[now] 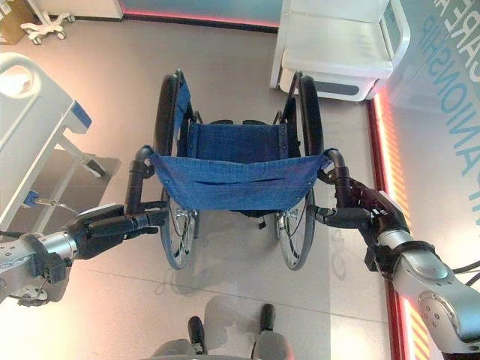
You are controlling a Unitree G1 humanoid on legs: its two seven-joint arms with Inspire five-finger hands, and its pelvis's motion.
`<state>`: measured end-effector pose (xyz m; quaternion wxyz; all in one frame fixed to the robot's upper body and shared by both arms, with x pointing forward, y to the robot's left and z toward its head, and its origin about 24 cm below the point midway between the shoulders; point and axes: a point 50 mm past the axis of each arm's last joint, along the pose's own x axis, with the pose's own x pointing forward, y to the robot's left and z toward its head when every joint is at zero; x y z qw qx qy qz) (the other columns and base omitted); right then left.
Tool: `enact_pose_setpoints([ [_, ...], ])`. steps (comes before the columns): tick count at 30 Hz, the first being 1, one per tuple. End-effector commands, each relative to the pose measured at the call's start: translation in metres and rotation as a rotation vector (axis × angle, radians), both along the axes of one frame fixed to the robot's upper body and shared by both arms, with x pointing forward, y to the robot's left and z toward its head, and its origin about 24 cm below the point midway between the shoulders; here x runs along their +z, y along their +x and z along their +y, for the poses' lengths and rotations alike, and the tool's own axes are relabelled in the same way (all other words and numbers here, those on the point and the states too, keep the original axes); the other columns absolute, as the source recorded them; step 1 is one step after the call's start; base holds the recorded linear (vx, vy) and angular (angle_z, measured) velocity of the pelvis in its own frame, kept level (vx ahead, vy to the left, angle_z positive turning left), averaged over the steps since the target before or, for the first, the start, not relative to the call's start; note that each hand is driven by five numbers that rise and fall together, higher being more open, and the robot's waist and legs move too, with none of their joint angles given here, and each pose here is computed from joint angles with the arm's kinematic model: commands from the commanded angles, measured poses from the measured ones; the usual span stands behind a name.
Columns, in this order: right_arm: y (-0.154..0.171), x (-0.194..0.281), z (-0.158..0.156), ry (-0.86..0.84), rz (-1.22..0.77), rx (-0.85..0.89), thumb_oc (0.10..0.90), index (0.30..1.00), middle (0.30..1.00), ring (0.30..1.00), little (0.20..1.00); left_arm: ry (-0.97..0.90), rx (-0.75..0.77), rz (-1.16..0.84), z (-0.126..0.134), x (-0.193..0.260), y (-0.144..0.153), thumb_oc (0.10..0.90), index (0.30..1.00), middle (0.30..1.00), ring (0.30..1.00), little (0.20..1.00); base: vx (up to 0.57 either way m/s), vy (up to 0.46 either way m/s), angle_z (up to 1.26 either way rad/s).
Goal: Push the wheelchair next to the bed
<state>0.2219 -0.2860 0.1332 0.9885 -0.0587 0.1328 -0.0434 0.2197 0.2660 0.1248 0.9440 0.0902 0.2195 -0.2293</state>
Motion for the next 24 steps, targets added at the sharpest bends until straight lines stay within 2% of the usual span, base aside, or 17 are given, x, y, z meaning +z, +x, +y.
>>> enact_pose_setpoints([
  [1, 0.019, 0.039, -0.015, -0.126, -0.129, -0.037, 0.8, 0.9, 0.9, 0.9, 0.9, -0.103, -0.067, -0.247, -0.018, 0.047, 0.022, 0.8, 0.9, 0.9, 0.9, 0.9, 0.0, 0.0, 0.0],
  [16, 0.027, 0.083, -0.048, -0.154, -0.138, -0.054, 0.8, 0.9, 0.9, 0.9, 0.9, -0.087, -0.046, -0.309, 0.003, 0.073, 0.03, 0.8, 0.9, 0.9, 0.9, 0.9, 0.04, -0.002, 0.01],
  [24, 0.031, 0.085, -0.047, -0.207, -0.065, -0.029, 0.8, 0.9, 0.9, 0.9, 0.9, -0.122, -0.047, -0.314, 0.006, 0.081, 0.034, 0.8, 0.9, 0.9, 0.9, 0.9, 0.05, 0.002, 0.03],
])
